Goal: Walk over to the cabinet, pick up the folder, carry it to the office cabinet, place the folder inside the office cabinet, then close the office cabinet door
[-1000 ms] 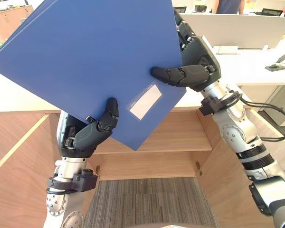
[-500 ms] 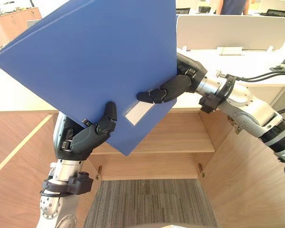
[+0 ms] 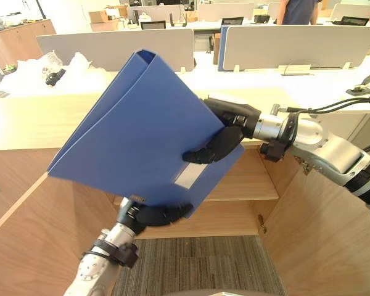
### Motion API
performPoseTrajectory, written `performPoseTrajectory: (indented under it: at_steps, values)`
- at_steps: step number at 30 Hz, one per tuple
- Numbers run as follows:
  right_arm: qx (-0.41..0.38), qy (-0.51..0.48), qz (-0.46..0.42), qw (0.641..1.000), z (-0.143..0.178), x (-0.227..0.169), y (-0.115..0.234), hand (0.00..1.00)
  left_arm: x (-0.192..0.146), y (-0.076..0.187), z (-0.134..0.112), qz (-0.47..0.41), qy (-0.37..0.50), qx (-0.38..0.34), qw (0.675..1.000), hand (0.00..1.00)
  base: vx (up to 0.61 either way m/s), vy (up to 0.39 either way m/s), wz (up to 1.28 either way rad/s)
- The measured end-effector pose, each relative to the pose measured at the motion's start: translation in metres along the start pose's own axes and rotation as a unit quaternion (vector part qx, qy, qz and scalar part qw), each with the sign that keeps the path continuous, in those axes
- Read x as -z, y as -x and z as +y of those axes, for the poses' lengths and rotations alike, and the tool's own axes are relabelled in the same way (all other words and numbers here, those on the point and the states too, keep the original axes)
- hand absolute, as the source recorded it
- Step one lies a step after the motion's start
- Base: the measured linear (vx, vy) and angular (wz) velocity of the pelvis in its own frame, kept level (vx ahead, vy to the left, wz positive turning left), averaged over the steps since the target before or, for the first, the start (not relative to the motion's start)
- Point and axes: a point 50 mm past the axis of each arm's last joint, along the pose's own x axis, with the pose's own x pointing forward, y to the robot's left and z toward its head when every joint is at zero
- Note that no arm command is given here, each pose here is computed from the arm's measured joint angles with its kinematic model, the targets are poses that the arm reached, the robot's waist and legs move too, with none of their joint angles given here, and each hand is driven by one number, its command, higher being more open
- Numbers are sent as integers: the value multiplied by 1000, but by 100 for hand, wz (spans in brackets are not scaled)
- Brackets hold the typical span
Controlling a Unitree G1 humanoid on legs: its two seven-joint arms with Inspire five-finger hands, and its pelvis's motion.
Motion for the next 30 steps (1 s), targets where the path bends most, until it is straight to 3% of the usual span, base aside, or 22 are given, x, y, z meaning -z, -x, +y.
performPoseTrajectory:
  at_steps: [3, 6, 8, 12, 16, 19, 22, 26, 30]
  values:
    - [-9, -18, -25, 999, 16, 4, -9, 0, 49, 5, 12, 98, 47, -34, 993, 100, -1, 18, -13]
    - [13, -44, -77, 996, 24, 0, -16, 0, 95, 25, 30, 202, 79, -111, 970, 100, 5, -1, -5]
    - [55, -5, -104, 993, 22, -9, -16, 0, 120, 44, 35, 264, 86, -148, 949, 100, 0, 0, 0]
    - [103, 47, -123, 986, 25, -14, -8, 0, 149, 71, 37, 331, 103, -201, 916, 100, 0, 0, 0]
    - [88, 66, -106, 988, 56, -1, -4, 0, 173, 107, 37, 411, 111, -245, 871, 100, -17, 4, -1]
    - [50, 77, -44, 995, 87, 29, -1, 0, 178, 115, 40, 426, 120, -273, 854, 100, -63, -4, -1]
    - [-42, 129, 60, 989, 130, 76, 1, 0, 177, 114, 46, 450, 79, -270, 848, 100, -58, -7, 2]
    - [-180, 169, 247, 937, 179, 158, 40, 0, 177, 116, 53, 458, 59, -326, 825, 100, -10, -9, 16]
    - [-158, 124, 399, 895, 171, 209, 83, 0, 170, 97, 60, 432, 49, -360, 826, 100, -20, -8, 31]
